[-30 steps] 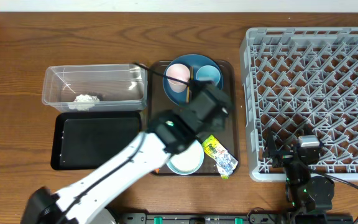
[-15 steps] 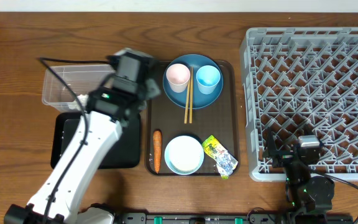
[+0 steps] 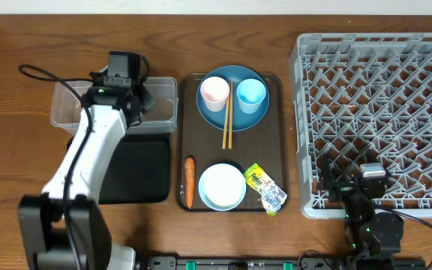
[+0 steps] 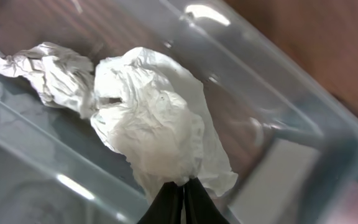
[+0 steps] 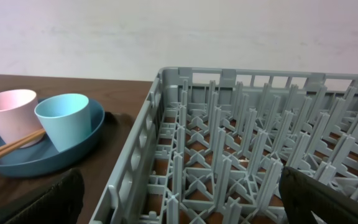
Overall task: Sort waste into correct bins and load items into the dishwasher rack
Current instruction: 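Carry the tissue to the clear bin and release it, then reach the left gripper to the yellow Pandan wrapper and grasp it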
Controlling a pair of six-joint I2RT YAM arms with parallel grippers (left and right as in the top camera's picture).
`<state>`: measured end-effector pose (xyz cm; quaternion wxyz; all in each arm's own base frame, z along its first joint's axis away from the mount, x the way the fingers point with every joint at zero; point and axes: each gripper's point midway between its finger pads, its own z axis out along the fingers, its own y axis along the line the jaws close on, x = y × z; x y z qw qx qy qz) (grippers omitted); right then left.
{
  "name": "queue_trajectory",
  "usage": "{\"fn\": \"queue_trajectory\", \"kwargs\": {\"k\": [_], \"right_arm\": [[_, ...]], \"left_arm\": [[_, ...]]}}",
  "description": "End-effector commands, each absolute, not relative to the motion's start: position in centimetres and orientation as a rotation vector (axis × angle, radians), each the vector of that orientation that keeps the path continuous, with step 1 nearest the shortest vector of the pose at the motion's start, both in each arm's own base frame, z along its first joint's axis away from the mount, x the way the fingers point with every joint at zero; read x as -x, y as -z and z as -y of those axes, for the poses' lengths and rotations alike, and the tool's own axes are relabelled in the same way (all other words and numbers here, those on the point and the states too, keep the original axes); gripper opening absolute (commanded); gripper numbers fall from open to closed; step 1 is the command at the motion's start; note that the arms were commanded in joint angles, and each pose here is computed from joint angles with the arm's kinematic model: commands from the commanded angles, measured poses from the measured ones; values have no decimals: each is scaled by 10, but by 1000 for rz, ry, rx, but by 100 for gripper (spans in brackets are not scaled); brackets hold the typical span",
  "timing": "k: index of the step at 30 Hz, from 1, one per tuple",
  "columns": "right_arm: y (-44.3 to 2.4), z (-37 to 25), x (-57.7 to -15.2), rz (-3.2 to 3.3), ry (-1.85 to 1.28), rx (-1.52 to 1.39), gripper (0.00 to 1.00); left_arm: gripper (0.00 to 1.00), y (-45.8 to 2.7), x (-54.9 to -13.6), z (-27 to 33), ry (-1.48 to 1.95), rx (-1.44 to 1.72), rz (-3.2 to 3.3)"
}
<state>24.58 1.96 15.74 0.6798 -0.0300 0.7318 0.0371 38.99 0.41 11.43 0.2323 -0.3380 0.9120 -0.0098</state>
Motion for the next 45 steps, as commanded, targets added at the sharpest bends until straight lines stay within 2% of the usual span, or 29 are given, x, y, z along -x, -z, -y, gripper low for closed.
{"fn": "queue_trajectory", "kwargs": {"k": [1,2,3,4,7,8,15,22,25,29,39,45], "right_arm": [[-156,-21,-246,-1646,-82,79,99],[-156,-21,-246,-1646,-82,79,99],[-156,-21,-246,-1646,-82,79,99],[-156,-21,-246,-1646,-82,79,99],[-156,-21,-246,-1646,-82,79,99],[-156,-21,-246,-1646,-82,79,99],[-156,-21,-246,-1646,-82,79,99],[-156,-21,-246,-1646,-82,79,99],[-156,-21,-246,-1646,-82,79,99],[-156,-21,-246,-1646,-82,79,99],[-156,-21,-246,-1646,-82,79,99],[-156,-21,-246,-1646,-82,79,99]], "left_arm": [[8,-112,-396,-18,-4,943,-2495],[17,-112,-397,-19,-4,946,-2491],[33,-113,-398,-20,-2,940,-2486],[41,-115,-400,-19,3,912,-2486],[56,-122,-404,-14,33,840,-2490],[59,-125,-404,-12,54,827,-2488],[63,-182,-386,42,351,655,-2464],[63,-215,-293,124,507,337,-2621],[63,-214,-253,156,530,171,-2711],[63,-205,-219,198,574,69,-2789],[63,-171,-185,284,567,-94,-2828],[63,-129,-175,317,494,-142,-2889]]}}
